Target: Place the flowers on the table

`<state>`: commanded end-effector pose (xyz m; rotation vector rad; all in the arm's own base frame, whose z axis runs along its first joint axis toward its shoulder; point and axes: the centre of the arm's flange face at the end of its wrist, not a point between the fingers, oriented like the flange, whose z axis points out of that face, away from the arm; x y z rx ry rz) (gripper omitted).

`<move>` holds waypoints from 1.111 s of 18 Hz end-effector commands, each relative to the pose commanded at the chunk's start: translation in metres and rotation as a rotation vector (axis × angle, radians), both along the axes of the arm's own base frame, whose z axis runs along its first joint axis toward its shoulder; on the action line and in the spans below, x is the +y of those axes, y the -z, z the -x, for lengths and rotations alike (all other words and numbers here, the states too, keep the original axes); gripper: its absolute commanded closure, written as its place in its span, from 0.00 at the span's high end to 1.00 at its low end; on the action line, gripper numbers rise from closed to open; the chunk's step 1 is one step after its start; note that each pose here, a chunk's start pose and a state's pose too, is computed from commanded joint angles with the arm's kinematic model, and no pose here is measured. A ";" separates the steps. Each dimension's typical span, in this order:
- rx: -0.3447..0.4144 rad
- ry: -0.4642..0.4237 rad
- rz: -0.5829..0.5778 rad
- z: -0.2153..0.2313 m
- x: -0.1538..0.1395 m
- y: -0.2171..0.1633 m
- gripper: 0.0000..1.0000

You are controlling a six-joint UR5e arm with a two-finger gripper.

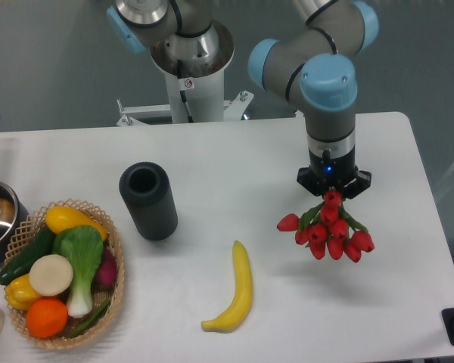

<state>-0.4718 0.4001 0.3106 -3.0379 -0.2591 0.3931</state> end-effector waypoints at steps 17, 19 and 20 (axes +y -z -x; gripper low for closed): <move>-0.056 0.026 0.025 -0.017 0.007 0.036 1.00; -0.052 0.018 0.023 -0.016 0.006 0.034 1.00; -0.052 0.016 0.019 -0.015 0.005 0.033 1.00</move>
